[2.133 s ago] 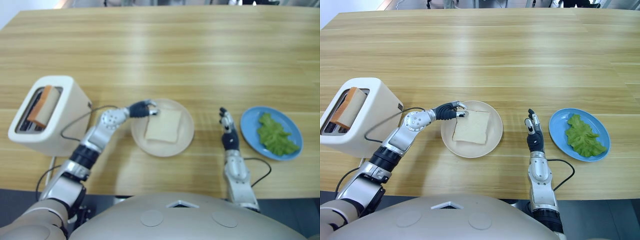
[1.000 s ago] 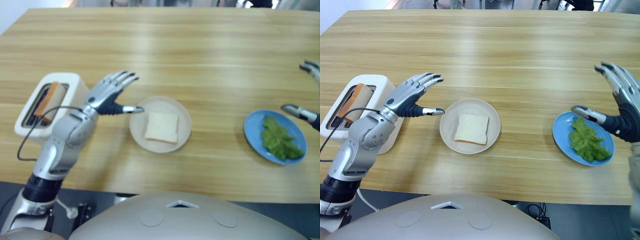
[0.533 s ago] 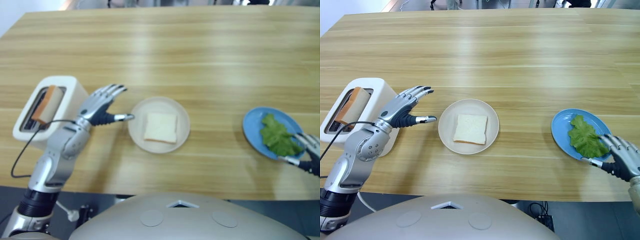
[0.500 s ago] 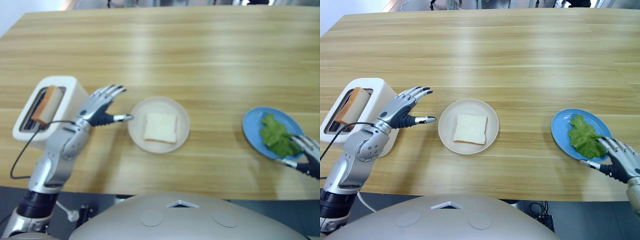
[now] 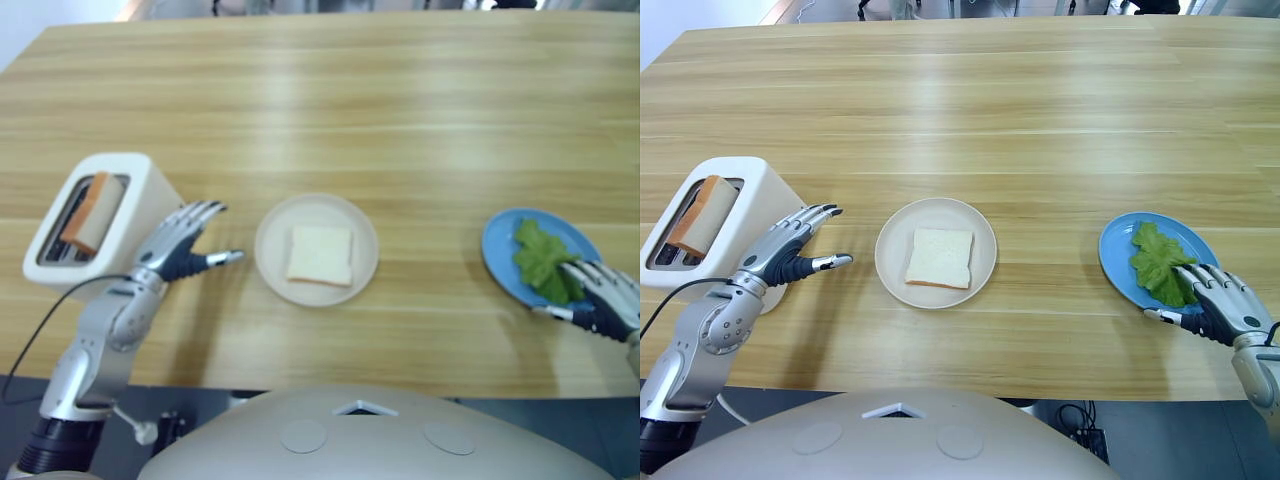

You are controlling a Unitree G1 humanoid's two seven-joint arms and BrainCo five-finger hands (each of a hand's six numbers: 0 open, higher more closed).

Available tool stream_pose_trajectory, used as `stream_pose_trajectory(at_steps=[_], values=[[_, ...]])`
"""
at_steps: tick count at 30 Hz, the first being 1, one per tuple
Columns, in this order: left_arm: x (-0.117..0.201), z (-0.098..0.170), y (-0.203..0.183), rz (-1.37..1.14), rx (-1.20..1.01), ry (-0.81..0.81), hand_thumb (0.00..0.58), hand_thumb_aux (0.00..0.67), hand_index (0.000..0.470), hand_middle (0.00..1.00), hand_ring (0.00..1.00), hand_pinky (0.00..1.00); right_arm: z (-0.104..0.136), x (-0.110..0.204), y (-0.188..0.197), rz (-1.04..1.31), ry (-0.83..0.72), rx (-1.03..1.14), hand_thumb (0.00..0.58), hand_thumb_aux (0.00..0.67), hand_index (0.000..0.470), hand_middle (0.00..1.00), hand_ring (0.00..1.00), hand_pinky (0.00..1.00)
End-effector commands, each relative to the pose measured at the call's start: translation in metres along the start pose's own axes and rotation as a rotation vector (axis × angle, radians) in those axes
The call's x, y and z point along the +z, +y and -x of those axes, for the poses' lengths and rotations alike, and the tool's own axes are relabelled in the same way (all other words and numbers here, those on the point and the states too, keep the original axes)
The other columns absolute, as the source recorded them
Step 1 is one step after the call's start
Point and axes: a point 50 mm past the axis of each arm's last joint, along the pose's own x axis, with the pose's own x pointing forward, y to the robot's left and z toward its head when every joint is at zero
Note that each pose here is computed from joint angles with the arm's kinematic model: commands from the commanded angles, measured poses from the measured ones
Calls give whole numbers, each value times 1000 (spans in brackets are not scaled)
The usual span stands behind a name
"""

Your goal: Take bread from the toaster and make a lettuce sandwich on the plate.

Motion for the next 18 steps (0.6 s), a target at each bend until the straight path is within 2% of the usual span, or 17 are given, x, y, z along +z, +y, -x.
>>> stream_pose_trajectory(at_steps=[1,7,18], values=[[-3,0,-2,8,-7,6,0,0,0,0,0,0,6,-2,-21,-12,12,-47,0,0,0,0,0,0],[-2,1,-2,7,1,6,0,0,0,0,0,0,1,8,-44,-36,-17,-111,0,0,0,0,0,0],[-2,3,-11,25,-21,9,0,0,0,0,0,0,-32,9,-33,50,-26,-38,0,0,0,0,0,0]])
